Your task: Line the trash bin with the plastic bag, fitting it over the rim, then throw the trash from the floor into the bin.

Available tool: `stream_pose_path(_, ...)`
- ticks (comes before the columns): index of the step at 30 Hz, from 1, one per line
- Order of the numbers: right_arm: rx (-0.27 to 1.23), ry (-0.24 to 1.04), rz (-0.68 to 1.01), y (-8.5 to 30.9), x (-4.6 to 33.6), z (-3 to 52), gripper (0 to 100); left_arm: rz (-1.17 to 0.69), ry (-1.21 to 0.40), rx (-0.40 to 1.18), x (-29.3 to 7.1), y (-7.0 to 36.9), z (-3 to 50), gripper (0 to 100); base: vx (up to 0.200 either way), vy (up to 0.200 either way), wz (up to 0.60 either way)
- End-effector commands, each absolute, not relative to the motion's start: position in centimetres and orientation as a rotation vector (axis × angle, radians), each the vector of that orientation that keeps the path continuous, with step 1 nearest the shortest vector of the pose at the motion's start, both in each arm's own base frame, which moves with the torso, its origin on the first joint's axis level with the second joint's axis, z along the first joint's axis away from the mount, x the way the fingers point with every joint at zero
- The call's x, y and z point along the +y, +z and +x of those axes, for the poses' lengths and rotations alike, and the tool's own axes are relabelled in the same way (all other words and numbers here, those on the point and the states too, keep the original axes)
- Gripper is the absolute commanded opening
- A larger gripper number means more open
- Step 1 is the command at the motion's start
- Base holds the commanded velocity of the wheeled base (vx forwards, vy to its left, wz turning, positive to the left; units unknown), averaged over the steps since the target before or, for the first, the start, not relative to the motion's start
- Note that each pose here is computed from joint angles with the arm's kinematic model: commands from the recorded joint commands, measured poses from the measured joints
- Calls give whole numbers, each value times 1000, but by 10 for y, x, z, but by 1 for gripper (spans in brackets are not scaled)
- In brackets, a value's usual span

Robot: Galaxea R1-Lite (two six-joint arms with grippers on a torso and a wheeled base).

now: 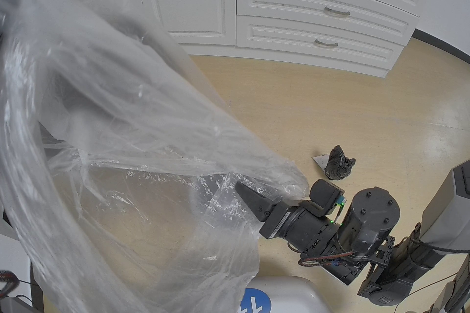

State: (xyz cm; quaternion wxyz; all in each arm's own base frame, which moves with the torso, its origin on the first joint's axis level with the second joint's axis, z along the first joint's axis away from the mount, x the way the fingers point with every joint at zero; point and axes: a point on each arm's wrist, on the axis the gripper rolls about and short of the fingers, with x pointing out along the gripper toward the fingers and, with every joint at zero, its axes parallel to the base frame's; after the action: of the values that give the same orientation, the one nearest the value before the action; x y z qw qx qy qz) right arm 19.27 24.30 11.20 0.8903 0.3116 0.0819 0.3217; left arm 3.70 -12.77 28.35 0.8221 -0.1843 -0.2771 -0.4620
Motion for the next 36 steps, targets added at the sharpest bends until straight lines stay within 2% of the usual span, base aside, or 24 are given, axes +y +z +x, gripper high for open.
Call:
stream_pose_path(1,159,673,650,113,242,191,0,-391,-983,-589,-128,283,37,0,0,0,0)
stream_pose_path(11,95,655,527,122,227,187,0,-359,-975,-562,-131,276,39,0,0,0,0)
stream_pose_path(16,-30,606,458,149,201,184,0,-263,-936,-485,-134,267,48,0,0,0,0)
stream_pose_path(19,-120,568,358,171,183,181,0,-192,-876,-436,-133,263,59,0,0,0,0)
stream_pose_path(20,-120,568,358,171,183,181,0,-192,-876,-436,-133,263,59,0,0,0,0)
stream_pose_path(22,-93,569,300,204,166,162,0,-140,-841,-390,-134,261,66,0,0,0,0)
stream_pose_path(29,81,541,184,271,132,132,0,-54,-770,-274,-137,251,75,0,0,0,0)
stream_pose_path(31,72,502,166,276,129,130,0,-25,-768,-228,-139,245,77,0,0,0,0)
stream_pose_path(34,87,365,84,263,126,133,0,12,-742,-131,-144,235,86,0,0,0,0)
stream_pose_path(36,100,355,25,255,125,133,0,32,-723,-96,-145,233,91,0,0,0,0)
